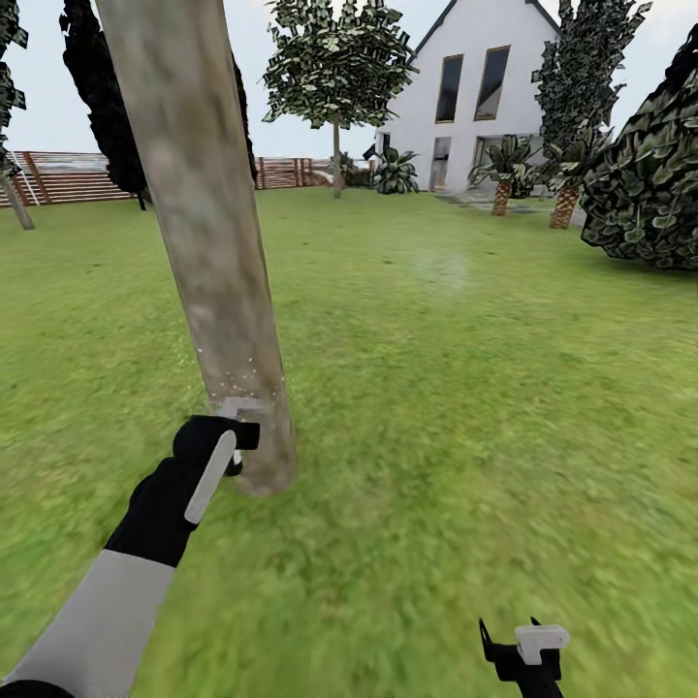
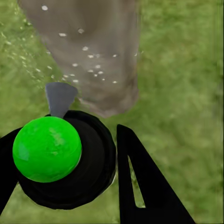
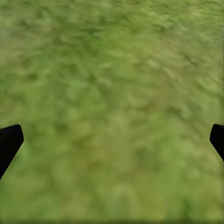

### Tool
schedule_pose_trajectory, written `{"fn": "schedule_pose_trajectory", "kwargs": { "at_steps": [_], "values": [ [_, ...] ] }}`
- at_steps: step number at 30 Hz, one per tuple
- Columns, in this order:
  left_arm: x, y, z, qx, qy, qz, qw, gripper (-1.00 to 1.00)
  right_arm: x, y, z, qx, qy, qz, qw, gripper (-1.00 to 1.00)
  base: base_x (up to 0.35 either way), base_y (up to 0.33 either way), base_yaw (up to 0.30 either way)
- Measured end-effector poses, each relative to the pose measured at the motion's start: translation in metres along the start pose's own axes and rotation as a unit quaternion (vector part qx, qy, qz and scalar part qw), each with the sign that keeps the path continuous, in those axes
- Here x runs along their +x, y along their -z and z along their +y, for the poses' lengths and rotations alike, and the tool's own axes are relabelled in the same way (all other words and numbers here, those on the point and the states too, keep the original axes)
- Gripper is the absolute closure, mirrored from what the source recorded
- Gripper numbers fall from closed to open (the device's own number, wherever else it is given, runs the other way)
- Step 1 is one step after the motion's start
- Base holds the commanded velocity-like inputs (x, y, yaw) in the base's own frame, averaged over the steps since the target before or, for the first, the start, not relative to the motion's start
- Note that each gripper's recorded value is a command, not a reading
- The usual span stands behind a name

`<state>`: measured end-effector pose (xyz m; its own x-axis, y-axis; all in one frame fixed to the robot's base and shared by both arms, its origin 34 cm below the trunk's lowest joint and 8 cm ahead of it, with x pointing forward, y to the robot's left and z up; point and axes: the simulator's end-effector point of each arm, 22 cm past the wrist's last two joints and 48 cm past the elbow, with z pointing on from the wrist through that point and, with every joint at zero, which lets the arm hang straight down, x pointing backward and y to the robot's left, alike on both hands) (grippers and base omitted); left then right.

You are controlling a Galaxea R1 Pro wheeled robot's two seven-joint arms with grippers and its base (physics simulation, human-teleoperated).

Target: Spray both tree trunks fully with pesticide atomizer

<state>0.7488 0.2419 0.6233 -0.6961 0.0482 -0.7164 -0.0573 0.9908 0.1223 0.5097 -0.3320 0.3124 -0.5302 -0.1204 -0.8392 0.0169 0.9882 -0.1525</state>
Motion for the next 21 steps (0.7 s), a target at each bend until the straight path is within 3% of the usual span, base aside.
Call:
{"fn": "schedule_pose_trajectory", "kwargs": {
  "at_steps": [2,5,6,8,10,13,17,19,21],
  "values": [
    [-0.009,0.004,-0.014,0.010,0.002,-0.007,0.9999,1.00,0.000,0.000,0.000,0.000,0.000,0.000,1.0000,-1.00,0.000,0.000,0.000],
    [-0.013,0.006,-0.009,0.004,0.002,-0.011,0.9999,1.00,0.000,0.000,0.000,0.000,0.000,0.000,1.0000,-1.00,-0.027,0.000,0.000],
    [-0.017,0.008,-0.003,-0.002,0.002,-0.018,0.9998,1.00,0.000,0.000,0.000,0.000,0.000,0.000,1.0000,-1.00,-0.249,0.000,0.000],
    [-0.018,0.008,0.033,-0.031,-0.004,-0.024,0.9992,1.00,0.000,0.000,0.000,0.000,0.000,0.000,1.0000,-1.00,-0.306,0.000,0.000],
    [-0.018,0.007,0.048,-0.041,-0.005,-0.025,0.9989,1.00,0.000,0.000,0.000,0.000,0.000,0.000,1.0000,-1.00,-0.164,0.000,0.000],
    [-0.018,0.008,0.044,-0.035,-0.005,-0.026,0.9991,1.00,0.000,0.000,0.000,0.000,0.000,0.000,1.0000,-1.00,-0.021,0.000,0.000],
    [-0.031,0.016,0.006,-0.002,0.005,-0.038,0.9993,1.00,0.000,0.000,0.000,0.000,0.000,0.000,1.0000,-1.00,-0.001,0.000,0.000],
    [-0.033,0.017,0.008,-0.006,0.005,-0.040,0.9992,1.00,0.000,0.000,0.000,-0.001,0.000,0.000,1.0000,-1.00,0.000,0.000,0.000],
    [-0.037,0.017,0.037,-0.026,0.027,-0.043,0.9984,1.00,0.000,0.000,0.000,-0.001,0.000,0.000,1.0000,-1.00,0.000,0.000,0.000]
  ]
}}
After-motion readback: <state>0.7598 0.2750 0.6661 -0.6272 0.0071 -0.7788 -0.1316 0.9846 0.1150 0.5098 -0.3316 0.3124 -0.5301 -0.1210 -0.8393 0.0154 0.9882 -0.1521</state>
